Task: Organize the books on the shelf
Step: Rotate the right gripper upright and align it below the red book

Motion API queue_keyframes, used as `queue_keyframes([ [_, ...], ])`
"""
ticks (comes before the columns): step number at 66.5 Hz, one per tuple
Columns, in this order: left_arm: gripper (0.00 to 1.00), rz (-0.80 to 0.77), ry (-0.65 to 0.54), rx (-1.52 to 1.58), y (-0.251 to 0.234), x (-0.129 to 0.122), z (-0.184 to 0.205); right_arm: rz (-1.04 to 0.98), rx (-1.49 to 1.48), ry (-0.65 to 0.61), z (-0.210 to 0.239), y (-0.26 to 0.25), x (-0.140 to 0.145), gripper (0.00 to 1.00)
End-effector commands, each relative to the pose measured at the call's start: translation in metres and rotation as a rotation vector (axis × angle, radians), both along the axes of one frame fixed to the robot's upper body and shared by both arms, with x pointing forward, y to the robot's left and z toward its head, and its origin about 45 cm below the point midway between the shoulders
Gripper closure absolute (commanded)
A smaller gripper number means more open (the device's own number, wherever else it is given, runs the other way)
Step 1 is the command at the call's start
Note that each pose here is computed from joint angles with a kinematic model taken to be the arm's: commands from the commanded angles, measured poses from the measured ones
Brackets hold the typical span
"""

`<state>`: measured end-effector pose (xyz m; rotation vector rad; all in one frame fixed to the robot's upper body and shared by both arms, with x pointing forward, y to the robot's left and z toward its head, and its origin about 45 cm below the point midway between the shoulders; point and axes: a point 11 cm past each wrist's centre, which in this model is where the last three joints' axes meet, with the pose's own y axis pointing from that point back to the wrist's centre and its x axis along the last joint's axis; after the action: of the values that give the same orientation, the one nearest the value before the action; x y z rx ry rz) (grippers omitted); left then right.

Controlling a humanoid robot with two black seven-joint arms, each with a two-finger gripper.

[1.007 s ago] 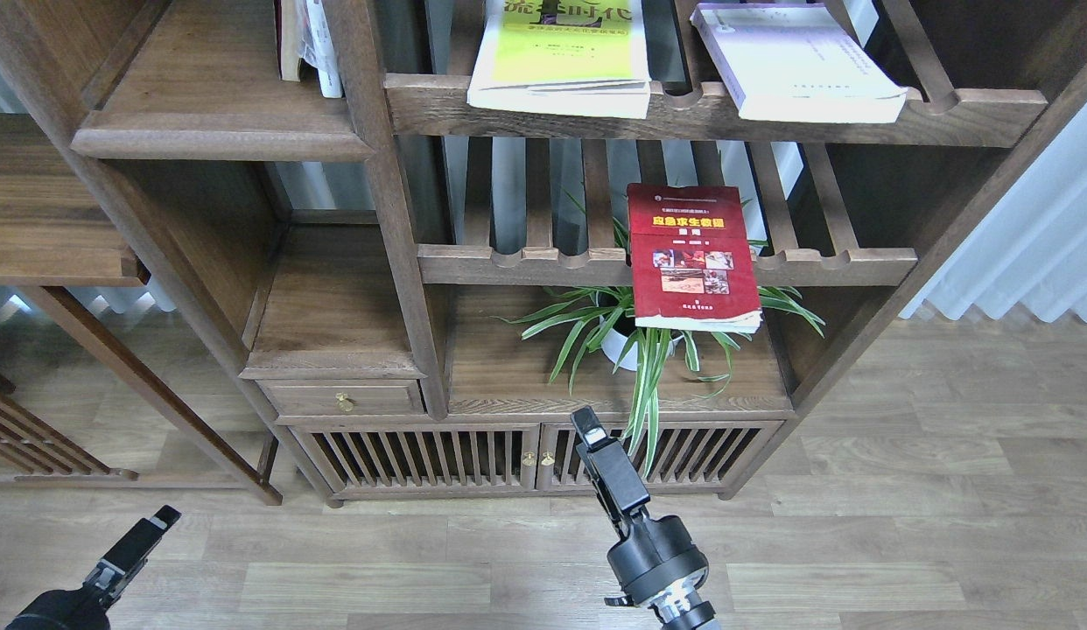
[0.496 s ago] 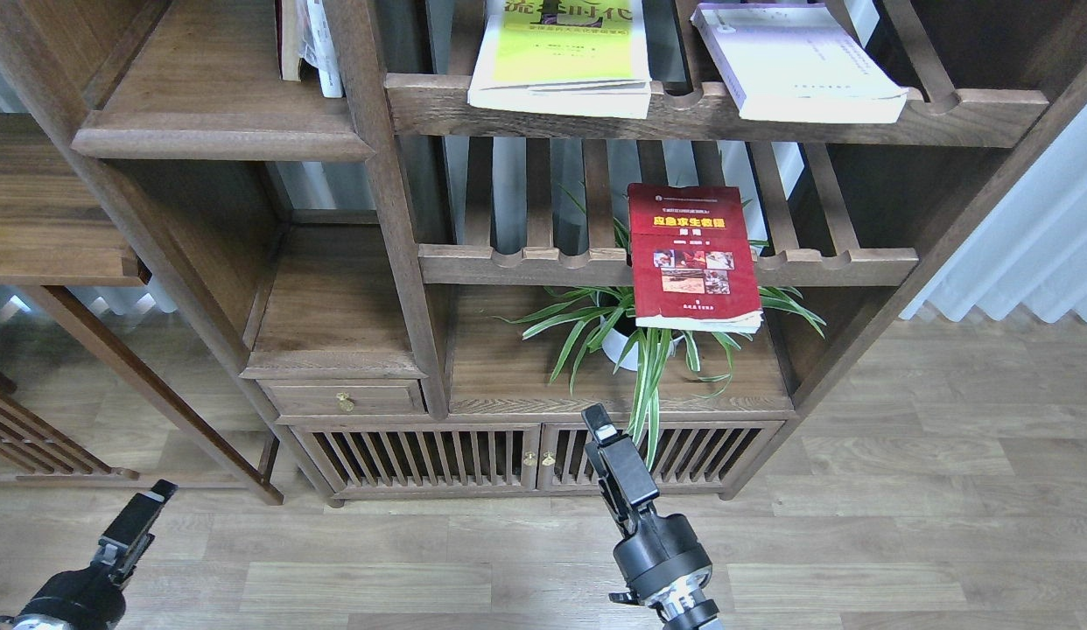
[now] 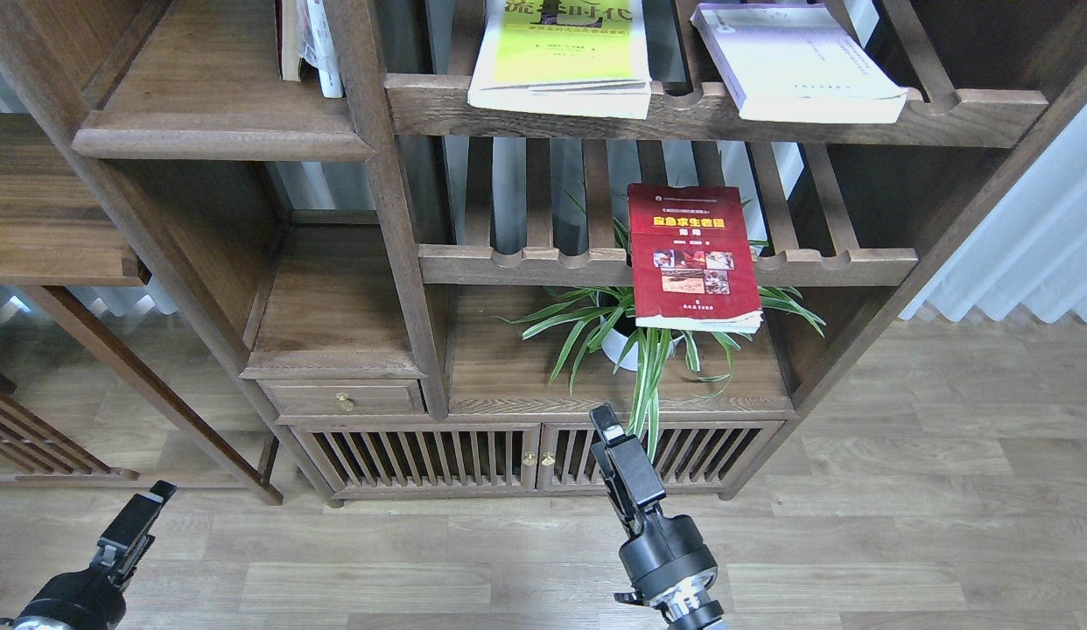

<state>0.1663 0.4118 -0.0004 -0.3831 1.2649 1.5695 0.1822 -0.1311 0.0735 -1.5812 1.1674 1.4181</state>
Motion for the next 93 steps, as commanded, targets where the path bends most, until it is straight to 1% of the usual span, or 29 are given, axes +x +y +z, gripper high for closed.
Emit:
queue_keyframes([
  [1, 0.0, 0.003, 0.006, 0.0, 0.0, -0.003, -0.002, -0.005, 0.003, -0.005, 0.0, -0.002, 0.001, 0.01],
  [16, 0.0, 0.004, 0.004, 0.0, 0.0, -0.002, -0.001, -0.004, 0.008, -0.008, 0.0, -0.002, 0.0, 0.01],
  [30, 0.0, 0.026, 0.014, 0.004, 0.006, -0.009, -0.003, -0.005, -0.002, 0.003, -0.005, -0.003, -0.002, 0.01],
  [38, 0.0, 0.031, 0.025, 0.005, 0.007, -0.014, -0.004, -0.001, 0.015, -0.014, -0.005, -0.003, -0.004, 0.01],
  [60, 0.0, 0.05, 0.028, -0.01, 0.003, -0.016, -0.009, 0.009, 0.011, -0.015, -0.008, -0.003, -0.002, 0.01],
  [68, 0.0, 0.057, 0.023, -0.01, 0.004, -0.014, -0.009, -0.003, 0.008, -0.007, -0.012, -0.008, 0.009, 0.01],
  [77, 0.0, 0.083, 0.009, -0.009, 0.009, -0.012, -0.006, -0.06, 0.017, 0.029, -0.021, -0.021, 0.037, 0.01],
  [84, 0.0, 0.105, -0.004, -0.003, 0.015, -0.01, -0.003, -0.086, 0.019, 0.038, -0.023, -0.027, 0.052, 0.01],
  [93, 0.0, 0.142, 0.009, 0.004, 0.024, -0.016, -0.006, -0.118, 0.014, 0.04, -0.024, -0.036, 0.069, 0.01],
])
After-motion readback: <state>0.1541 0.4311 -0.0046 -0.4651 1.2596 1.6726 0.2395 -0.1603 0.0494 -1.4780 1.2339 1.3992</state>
